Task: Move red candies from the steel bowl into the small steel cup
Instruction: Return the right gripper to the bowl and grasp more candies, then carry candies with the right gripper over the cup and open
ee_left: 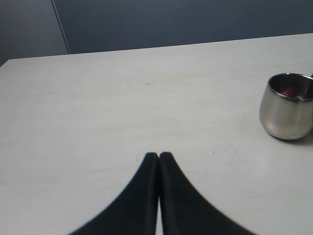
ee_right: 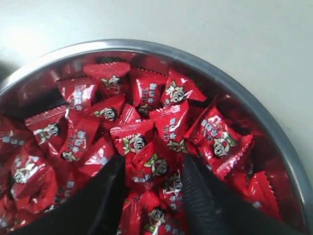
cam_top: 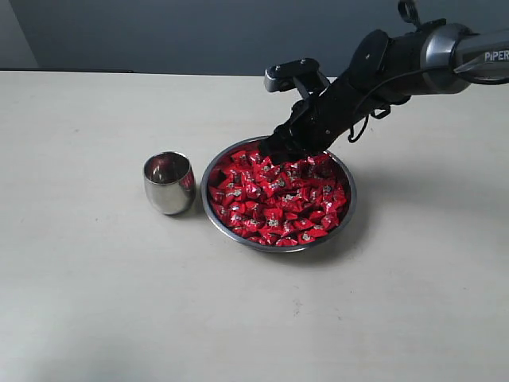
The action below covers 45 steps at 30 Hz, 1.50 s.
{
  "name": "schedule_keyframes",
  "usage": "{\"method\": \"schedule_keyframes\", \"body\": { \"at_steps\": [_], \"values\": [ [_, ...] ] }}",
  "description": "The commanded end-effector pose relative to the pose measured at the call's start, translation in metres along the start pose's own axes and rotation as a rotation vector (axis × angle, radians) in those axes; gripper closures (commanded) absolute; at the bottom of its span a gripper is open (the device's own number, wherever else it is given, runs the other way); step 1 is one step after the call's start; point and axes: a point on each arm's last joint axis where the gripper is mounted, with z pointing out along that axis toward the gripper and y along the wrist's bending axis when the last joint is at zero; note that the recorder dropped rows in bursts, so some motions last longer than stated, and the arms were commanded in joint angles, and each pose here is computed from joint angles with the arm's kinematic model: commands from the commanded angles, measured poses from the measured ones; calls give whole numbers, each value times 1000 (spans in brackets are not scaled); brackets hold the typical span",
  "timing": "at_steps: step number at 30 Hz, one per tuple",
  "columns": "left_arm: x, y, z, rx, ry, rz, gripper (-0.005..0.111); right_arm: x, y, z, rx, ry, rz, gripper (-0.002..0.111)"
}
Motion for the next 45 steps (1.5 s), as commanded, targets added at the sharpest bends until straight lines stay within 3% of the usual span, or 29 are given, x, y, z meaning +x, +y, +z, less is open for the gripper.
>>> {"method": "schedule_keyframes", "body": {
  "at_steps": [1,11,13,17,34,45],
  "values": [
    [-3,0,-1,6,-19,2,106,-1,-5,4,24,-36,28,70],
    [-3,0,-1,6,-19,2,106,7,-2,23,11,-9,52,72],
    [-3,0,-1,6,-19,2,106,7,-2,25,15,-13,54,80],
    [-3,0,-1,6,-19,2,106,4,-2,21,17,-26,52,109],
    [-3,0,-1,6,-19,2,106,-25,29,-47,-49,-138,15,108],
    [-3,0,-1,6,-19,2,106,-34,114,-33,-97,-220,-151,108]
  ]
}}
